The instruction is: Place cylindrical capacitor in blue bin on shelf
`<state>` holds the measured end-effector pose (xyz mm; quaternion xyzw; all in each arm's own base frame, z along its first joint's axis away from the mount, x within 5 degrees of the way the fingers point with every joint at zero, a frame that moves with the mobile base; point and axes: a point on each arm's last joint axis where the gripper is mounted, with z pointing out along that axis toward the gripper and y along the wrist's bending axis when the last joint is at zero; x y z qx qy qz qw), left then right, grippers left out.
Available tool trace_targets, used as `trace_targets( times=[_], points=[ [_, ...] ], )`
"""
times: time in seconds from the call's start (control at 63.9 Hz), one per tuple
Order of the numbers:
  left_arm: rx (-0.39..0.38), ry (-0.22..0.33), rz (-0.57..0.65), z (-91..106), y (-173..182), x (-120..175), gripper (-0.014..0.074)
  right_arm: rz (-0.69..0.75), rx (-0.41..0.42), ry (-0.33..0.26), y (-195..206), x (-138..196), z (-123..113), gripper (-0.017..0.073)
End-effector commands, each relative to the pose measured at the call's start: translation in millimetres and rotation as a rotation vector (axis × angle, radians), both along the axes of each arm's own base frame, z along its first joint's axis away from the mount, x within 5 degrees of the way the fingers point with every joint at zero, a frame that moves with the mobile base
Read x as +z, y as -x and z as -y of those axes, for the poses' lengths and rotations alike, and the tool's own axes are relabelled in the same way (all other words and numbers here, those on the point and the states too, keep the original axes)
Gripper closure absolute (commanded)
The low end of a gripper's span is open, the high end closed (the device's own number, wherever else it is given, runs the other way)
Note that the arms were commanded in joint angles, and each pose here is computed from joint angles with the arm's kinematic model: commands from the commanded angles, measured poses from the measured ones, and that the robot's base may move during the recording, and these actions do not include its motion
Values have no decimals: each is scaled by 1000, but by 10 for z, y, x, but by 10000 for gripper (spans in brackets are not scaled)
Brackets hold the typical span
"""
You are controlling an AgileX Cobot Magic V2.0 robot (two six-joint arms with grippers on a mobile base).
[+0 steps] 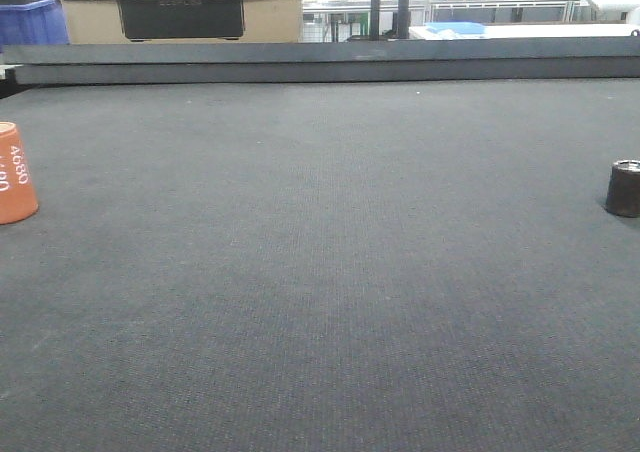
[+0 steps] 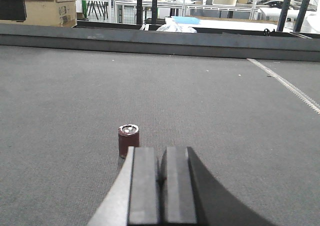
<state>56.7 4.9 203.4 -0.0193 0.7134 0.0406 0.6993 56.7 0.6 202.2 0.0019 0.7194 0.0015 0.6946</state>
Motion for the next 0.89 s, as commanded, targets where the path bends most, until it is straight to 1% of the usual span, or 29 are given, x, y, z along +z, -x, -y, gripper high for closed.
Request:
trace_targets(
  times=[0.0, 0.125, 0.204, 0.282, 0.36, 0.407, 0.47, 0.485, 0.501, 0.579, 0.689, 0.736, 0.767, 0.83, 0.877],
  points=[
    [2, 0, 38, 0, 4, 37, 705, 34, -5, 4, 2, 30, 4, 722],
    [1, -4, 88, 1, 6, 82, 705, 53, -7, 4, 2, 47, 7, 722],
    [0, -6, 100, 1, 7, 93, 705, 87, -12, 4, 3, 78, 11, 722],
    [-1, -9, 136, 3, 10, 126, 705, 116, -16, 4, 5, 105, 15, 722],
    [-2, -13, 190, 4, 17, 174, 705, 198, -28, 4, 15, 179, 25, 722],
    [-3, 0, 248, 4, 27, 225, 705, 238, -35, -7, 21, 214, 32, 722],
    [-3, 20, 311, 2, 42, 279, 705, 267, -41, -54, 28, 245, 41, 722],
    [-3, 22, 316, 1, 45, 293, 705, 284, -41, -64, 40, 301, 42, 722],
    [-3, 21, 326, 2, 52, 329, 705, 292, -40, -72, 48, 339, 42, 722],
    [-5, 18, 357, 8, 109, 560, 705, 332, -27, -72, 112, 589, 32, 722],
    [-7, 18, 332, 21, 234, 936, 699, 355, 2, -69, 254, 960, 4, 722],
    [-7, 19, 296, 25, 264, 1085, 668, 342, 13, -67, 288, 1099, -8, 722],
    [-7, 22, 268, 26, 266, 1161, 631, 336, 19, -66, 305, 1187, -14, 722],
    [-7, 26, 207, 28, 276, 1340, 527, 306, 25, -64, 278, 1305, -20, 712],
    [-7, 29, 170, 27, 255, 1425, 430, 302, 25, -64, 256, 1367, -20, 681]
  ],
)
